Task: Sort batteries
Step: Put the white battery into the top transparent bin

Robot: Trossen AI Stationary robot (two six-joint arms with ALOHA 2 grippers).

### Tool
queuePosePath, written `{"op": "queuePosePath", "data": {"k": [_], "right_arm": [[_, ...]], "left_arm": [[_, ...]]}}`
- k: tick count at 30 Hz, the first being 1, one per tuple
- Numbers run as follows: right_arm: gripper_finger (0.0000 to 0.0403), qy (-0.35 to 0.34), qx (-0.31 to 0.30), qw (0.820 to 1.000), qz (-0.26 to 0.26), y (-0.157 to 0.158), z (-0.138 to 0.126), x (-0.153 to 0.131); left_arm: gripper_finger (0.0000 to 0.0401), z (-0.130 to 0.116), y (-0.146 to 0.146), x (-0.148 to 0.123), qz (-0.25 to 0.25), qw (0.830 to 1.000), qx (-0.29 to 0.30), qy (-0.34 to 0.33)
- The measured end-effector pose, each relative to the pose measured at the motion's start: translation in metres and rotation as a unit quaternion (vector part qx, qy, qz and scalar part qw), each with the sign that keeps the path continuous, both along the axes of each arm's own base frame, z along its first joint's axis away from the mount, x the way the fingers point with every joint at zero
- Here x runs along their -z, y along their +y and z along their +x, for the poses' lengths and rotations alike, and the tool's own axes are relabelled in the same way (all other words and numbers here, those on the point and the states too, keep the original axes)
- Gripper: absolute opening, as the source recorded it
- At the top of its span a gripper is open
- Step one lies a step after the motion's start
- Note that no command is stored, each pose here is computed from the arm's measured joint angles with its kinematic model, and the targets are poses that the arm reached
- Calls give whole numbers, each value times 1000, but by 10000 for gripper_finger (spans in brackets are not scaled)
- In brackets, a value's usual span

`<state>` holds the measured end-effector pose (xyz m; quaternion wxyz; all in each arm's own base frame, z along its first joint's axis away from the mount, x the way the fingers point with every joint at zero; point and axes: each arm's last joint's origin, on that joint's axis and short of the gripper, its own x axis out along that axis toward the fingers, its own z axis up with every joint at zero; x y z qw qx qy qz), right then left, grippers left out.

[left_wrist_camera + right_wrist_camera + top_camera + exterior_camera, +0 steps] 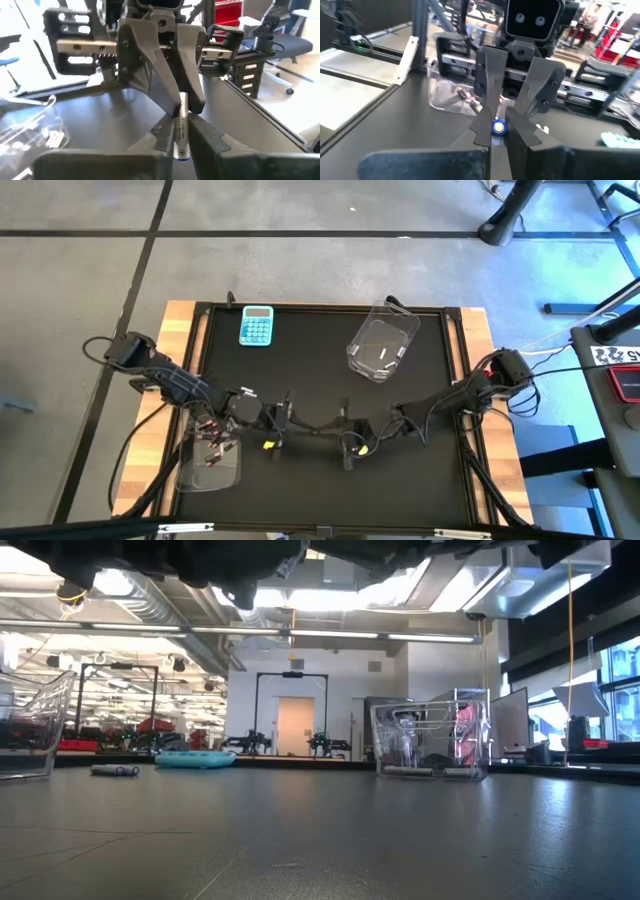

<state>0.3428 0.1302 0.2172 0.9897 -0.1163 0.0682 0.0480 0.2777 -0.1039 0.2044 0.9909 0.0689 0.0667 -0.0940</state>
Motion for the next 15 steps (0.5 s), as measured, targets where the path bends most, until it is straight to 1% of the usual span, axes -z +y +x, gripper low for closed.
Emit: {"op": "queuePosePath", "data": {"k": [2, 4, 7, 9, 12, 13, 15], "right_arm": [[26, 14, 14, 1000, 3, -2, -4, -3], [26, 30, 40, 999, 4, -4, -11, -10], [26, 40, 105, 994, 1, -15, -25, -29], [26, 53, 141, 989, 5, -29, -35, -41], [26, 69, 193, 978, 37, -62, -49, -60], [26, 78, 218, 972, 48, -76, -55, -65], [26, 103, 276, 953, 67, -108, -65, -69]], "left_arm": [[70, 0, 2, 2, -12, 1000, -7, 12], [105, 0, 5, 6, -32, 999, -13, 38], [147, 0, 11, 14, -61, 994, -31, 81], [165, 0, 14, 15, -74, 992, -42, 89], [178, 0, 14, 15, -81, 991, -49, 90], [180, 1, 14, 15, -81, 992, -49, 87], [181, 1, 14, 14, -80, 992, -49, 84]]}}
